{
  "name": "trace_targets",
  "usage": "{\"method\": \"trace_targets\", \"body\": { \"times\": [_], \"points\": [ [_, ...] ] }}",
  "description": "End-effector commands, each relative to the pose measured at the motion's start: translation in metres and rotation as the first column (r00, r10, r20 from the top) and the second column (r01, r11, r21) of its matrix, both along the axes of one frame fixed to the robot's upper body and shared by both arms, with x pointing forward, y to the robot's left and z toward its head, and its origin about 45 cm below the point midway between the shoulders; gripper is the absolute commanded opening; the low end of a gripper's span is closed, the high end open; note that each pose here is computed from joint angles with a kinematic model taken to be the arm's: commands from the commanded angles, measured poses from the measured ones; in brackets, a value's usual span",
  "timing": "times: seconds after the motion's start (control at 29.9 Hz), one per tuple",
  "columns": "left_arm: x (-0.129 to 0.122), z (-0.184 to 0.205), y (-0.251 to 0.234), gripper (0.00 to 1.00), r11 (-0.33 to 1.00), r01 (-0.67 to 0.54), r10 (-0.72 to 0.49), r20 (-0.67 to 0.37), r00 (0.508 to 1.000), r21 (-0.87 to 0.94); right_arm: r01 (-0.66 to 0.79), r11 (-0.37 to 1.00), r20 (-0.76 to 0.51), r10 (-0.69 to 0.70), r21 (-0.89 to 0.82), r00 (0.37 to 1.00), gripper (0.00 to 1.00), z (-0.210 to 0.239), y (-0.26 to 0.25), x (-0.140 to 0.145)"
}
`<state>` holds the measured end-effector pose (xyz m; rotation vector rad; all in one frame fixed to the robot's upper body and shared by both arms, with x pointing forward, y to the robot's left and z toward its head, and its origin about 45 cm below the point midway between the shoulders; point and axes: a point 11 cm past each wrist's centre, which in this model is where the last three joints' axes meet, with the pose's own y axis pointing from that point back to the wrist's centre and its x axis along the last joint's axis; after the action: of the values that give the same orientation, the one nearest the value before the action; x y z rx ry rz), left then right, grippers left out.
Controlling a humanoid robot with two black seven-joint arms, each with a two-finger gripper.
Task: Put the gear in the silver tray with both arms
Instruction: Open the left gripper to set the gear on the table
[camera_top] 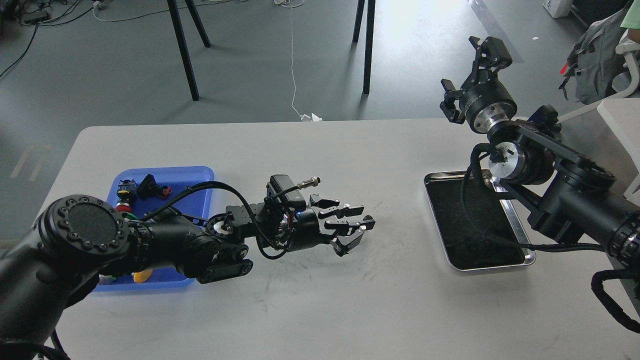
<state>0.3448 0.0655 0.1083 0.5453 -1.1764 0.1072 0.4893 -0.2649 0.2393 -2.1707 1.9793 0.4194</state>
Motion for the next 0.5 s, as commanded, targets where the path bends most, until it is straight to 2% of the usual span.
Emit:
{"method": "trace_targets", "body": {
  "times": [0.0,0.07,0.2,0.27,0.33,0.4,0.47],
  "points": [
    [0.002,0.002,-0.002,0.46,1.000,-0.024,0.023,-0.035,0.999,-0.006,-0.001,1.000,0.001,0.001,0.001,1.000,0.99,0.001,0.001,0.000],
    [0.010,0.005,-0.001,0.48,0.996,-0.080,0.078,-0.078,0.994,-0.023,-0.002,1.000,0.001,0.002,0.002,1.000,0.99,0.001,0.002,0.000],
    [0.021,0.010,0.004,0.54,0.991,-0.128,0.125,-0.099,0.987,-0.027,-0.004,1.000,0.000,0.004,0.003,1.000,0.99,0.000,0.003,0.000],
    [0.036,0.014,0.018,0.63,0.979,-0.200,0.195,-0.138,0.971,-0.026,-0.003,1.000,-0.001,0.003,0.003,1.000,0.99,0.000,0.004,0.000],
    [0.052,0.028,0.026,0.76,0.954,-0.293,0.274,-0.204,0.940,-0.068,-0.008,1.000,0.002,0.008,0.006,1.000,0.99,0.000,0.005,0.000],
    [0.070,0.042,0.037,0.85,0.904,-0.408,0.360,-0.288,0.887,-0.127,-0.015,1.000,-0.001,0.015,-0.001,1.000,0.99,0.000,0.006,0.000],
    [0.082,0.052,0.047,0.98,0.864,-0.477,0.409,-0.325,0.853,-0.163,-0.043,0.998,-0.004,0.042,-0.036,0.999,0.99,-0.001,0.010,0.000]
  ]
}}
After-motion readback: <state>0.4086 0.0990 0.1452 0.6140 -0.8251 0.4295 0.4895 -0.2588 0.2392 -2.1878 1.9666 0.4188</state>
